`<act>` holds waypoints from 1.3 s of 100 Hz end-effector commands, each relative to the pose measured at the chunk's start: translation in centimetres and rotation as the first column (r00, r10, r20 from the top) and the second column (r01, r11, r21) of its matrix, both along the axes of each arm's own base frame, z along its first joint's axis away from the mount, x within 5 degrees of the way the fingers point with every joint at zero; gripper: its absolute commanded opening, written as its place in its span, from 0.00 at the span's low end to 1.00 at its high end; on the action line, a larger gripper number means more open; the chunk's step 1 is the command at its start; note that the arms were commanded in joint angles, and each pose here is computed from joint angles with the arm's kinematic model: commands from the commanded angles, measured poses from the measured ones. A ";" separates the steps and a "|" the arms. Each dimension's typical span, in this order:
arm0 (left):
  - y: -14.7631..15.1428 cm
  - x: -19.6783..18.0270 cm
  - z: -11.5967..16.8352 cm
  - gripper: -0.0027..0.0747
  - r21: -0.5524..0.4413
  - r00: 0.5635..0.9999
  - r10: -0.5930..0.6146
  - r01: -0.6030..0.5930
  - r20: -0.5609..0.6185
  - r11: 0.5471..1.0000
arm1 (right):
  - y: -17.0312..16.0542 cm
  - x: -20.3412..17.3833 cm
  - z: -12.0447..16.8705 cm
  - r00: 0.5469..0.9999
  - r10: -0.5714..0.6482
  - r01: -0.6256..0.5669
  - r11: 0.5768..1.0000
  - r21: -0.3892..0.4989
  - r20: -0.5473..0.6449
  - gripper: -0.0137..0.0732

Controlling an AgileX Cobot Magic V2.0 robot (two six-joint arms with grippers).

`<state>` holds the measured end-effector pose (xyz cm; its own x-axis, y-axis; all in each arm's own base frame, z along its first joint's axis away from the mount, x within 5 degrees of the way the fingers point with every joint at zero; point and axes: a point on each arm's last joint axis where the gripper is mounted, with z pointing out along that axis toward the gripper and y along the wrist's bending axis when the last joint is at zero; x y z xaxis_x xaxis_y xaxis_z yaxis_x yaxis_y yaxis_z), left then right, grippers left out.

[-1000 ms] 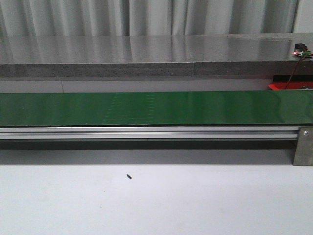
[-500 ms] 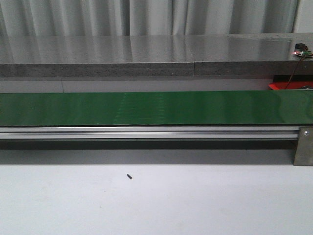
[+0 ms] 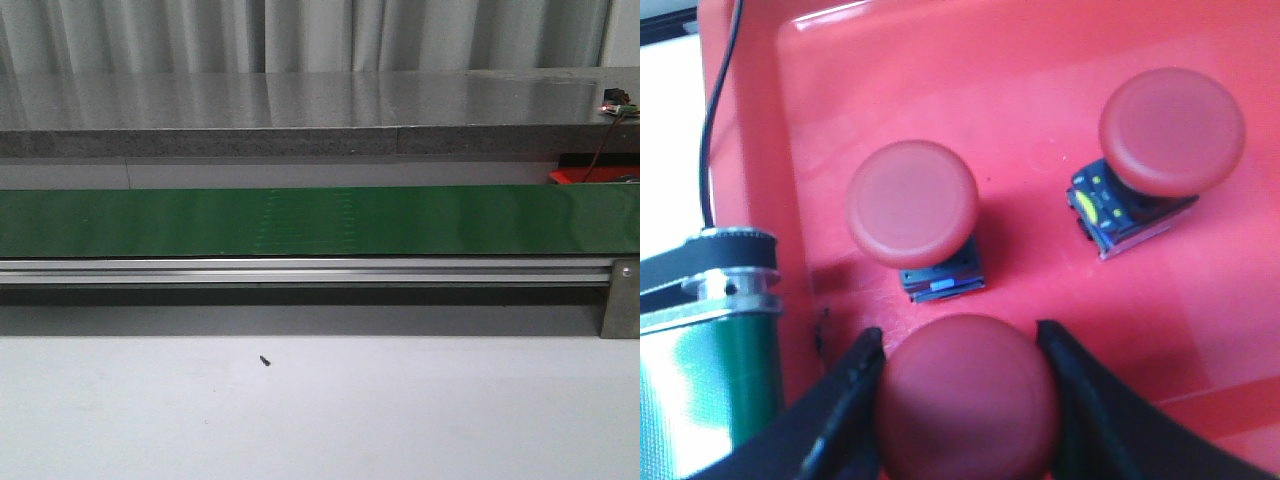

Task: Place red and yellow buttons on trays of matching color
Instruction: 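Carry the second red button to the red tray and lower it, then open the right gripper to release the red button in the tray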

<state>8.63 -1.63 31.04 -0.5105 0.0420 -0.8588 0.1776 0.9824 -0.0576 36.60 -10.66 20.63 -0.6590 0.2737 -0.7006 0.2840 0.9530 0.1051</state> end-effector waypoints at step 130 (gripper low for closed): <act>0.0 0.3 1.3 0.01 -0.023 0.996 0.011 -0.009 0.088 1.000 | -0.5 0.3 1.5 0.996 -0.039 0.040 0.999 -0.006 0.083 0.74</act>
